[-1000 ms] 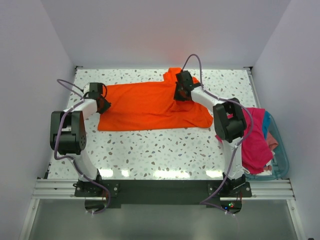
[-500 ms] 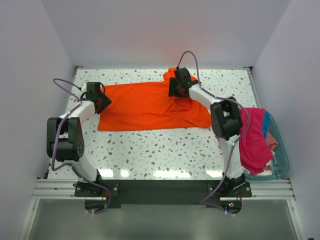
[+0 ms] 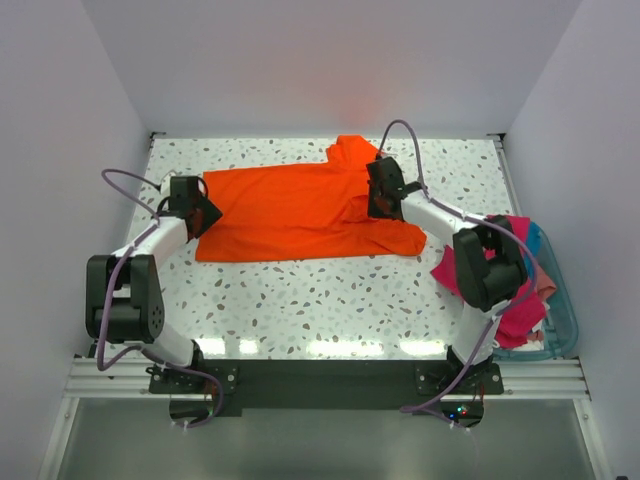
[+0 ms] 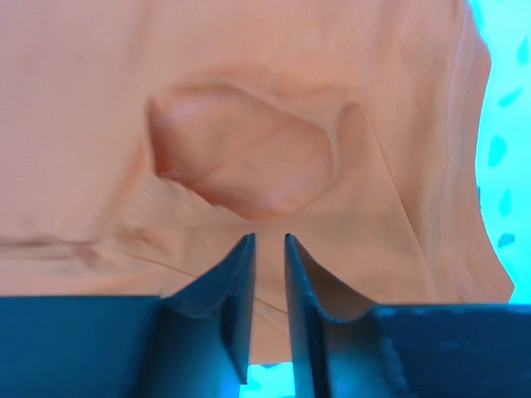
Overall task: Fold and stack the t-shirts
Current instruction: Fold the tshirt
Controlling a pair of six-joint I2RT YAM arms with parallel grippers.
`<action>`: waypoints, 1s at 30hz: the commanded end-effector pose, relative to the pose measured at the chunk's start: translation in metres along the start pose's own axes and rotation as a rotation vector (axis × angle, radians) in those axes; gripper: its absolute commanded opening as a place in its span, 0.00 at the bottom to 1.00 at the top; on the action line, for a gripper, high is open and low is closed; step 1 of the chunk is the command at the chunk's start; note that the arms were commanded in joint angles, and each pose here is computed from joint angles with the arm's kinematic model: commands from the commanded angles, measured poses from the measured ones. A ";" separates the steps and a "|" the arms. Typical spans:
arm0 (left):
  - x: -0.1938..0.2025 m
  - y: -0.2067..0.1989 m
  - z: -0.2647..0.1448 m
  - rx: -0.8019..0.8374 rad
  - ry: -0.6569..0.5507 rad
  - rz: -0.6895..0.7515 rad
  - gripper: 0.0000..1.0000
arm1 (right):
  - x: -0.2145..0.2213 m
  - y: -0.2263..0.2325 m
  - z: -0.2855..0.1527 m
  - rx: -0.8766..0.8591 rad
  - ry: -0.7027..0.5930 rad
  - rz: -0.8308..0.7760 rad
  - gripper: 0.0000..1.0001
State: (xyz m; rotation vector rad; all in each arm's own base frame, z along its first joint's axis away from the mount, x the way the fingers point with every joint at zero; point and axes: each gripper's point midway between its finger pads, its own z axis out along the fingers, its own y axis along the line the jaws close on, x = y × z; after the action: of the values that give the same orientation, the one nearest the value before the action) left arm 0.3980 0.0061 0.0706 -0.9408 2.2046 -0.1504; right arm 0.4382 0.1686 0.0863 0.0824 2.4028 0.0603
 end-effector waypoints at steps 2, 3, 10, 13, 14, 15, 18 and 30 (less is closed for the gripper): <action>-0.013 -0.016 -0.012 0.070 -0.055 -0.019 0.51 | 0.021 -0.004 0.008 0.008 0.026 0.010 0.18; -0.014 -0.016 -0.013 0.073 -0.056 -0.021 0.51 | 0.023 -0.002 0.010 0.005 0.032 0.009 0.14; -0.011 -0.016 -0.014 0.080 -0.050 -0.020 0.50 | 0.030 0.008 0.036 -0.010 0.073 0.000 0.13; -0.010 -0.016 -0.014 0.080 -0.050 -0.023 0.50 | 0.025 0.013 0.047 -0.010 0.078 -0.005 0.14; -0.011 -0.015 -0.013 0.080 -0.050 -0.024 0.50 | 0.023 0.015 0.049 -0.012 0.075 -0.008 0.14; -0.010 -0.016 -0.013 0.079 -0.049 -0.022 0.50 | 0.014 0.019 0.050 -0.016 0.059 -0.007 0.14; -0.011 -0.016 -0.013 0.079 -0.051 -0.020 0.50 | 0.007 0.021 0.057 -0.003 0.050 -0.016 0.15; -0.007 -0.015 -0.010 0.076 -0.034 -0.018 0.50 | -0.033 0.060 0.077 -0.129 -0.007 -0.051 0.27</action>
State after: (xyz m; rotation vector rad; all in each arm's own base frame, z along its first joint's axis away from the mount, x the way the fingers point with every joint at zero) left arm 0.3941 0.0022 0.0731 -0.9291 2.1984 -0.1807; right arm 0.5002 0.2078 0.0399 0.0224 2.4452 0.1055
